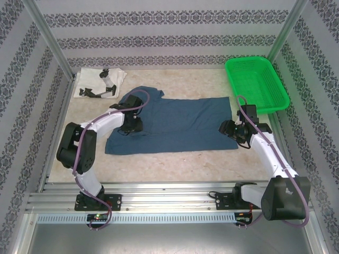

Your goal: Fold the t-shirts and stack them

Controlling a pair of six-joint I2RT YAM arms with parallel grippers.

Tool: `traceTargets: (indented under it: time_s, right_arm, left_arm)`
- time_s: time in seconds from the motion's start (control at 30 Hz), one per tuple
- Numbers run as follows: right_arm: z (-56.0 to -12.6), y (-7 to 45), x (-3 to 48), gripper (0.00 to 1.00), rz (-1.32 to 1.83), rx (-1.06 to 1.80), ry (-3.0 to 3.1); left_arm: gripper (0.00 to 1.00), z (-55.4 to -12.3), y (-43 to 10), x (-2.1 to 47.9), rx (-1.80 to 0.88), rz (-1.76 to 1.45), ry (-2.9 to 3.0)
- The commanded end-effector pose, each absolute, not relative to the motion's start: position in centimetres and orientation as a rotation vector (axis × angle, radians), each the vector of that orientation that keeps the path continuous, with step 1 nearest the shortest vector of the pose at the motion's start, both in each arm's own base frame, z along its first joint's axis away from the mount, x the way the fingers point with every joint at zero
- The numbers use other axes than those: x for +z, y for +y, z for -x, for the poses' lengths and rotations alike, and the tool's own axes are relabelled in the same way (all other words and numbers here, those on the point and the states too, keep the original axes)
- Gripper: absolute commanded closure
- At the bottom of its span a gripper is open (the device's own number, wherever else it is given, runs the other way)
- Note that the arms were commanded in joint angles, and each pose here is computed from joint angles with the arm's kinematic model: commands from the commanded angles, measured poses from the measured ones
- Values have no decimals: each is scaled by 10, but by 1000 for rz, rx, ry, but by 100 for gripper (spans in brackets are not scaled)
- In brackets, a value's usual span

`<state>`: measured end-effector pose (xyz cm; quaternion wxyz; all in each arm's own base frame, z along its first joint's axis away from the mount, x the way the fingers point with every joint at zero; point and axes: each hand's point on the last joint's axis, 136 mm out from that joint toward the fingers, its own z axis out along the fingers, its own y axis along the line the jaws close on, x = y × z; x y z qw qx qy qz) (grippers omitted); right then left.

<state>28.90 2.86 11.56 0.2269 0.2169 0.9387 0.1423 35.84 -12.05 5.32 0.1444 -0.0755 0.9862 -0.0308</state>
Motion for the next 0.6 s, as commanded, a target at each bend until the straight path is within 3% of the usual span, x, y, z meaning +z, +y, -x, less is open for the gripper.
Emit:
traceTargets:
  time_s: [0.0,0.3,0.57]
  right_arm:
    - [-287,33,115,41,-555,399,2591]
    - [-284,32,115,41,-549,393,2591]
    - [-283,33,115,40,-558,402,2586]
  left_arm:
    - [61,-356,-118,58,14,99,2867]
    - [58,-338,-109,59,148,-162,2890]
    - [54,-338,-117,56,102,-276,2896]
